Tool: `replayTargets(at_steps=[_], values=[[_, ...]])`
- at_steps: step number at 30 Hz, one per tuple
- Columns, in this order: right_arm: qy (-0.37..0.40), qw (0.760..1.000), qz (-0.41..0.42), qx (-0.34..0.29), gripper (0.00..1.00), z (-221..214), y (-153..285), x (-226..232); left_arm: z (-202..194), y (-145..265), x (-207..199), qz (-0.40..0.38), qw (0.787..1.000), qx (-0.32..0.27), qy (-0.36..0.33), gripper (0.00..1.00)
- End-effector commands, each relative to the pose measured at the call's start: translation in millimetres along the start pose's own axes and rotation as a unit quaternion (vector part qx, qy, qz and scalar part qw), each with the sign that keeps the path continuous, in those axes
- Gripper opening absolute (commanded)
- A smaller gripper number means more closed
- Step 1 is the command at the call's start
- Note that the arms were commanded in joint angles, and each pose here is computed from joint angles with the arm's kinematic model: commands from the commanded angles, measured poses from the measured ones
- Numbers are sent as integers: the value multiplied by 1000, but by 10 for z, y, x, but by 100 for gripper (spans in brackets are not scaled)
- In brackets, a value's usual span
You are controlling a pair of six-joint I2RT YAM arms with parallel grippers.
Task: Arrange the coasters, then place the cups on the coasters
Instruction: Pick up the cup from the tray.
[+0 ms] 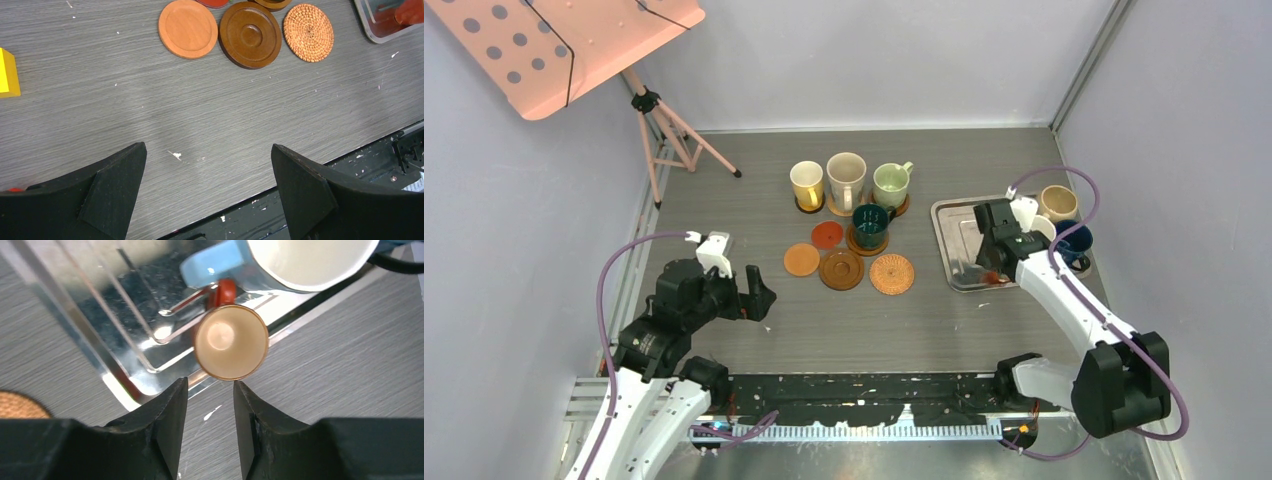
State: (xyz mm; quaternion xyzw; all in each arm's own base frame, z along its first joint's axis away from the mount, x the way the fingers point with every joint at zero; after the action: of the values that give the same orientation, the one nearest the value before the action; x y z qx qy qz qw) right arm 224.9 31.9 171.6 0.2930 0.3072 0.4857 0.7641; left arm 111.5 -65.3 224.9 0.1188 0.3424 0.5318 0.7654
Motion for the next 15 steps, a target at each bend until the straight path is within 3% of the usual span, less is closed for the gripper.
replayTargets(at_steps=[1, 15], values=[[-40, 999, -8, -26, 48, 67, -112, -64, 38, -12, -22, -6, 1000, -13, 2, 99], [-32, 999, 3, -2, 49, 187, -407, -10, 33, -15, -18, -4, 1000, -12, 1, 99]])
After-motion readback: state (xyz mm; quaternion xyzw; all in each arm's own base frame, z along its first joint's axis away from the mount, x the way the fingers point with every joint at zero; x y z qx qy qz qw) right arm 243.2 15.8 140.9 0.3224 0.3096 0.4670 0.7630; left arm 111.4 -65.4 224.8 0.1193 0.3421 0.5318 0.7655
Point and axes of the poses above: each gripper's point midway between its finger pads, its own y axis back along the fingers, its own x axis along the line the jaws close on, z = x × y, the point moved 8 cm from there along y, back along the fingers, and after that the axes turned 8 degrees about y, right-handed, at the moved point
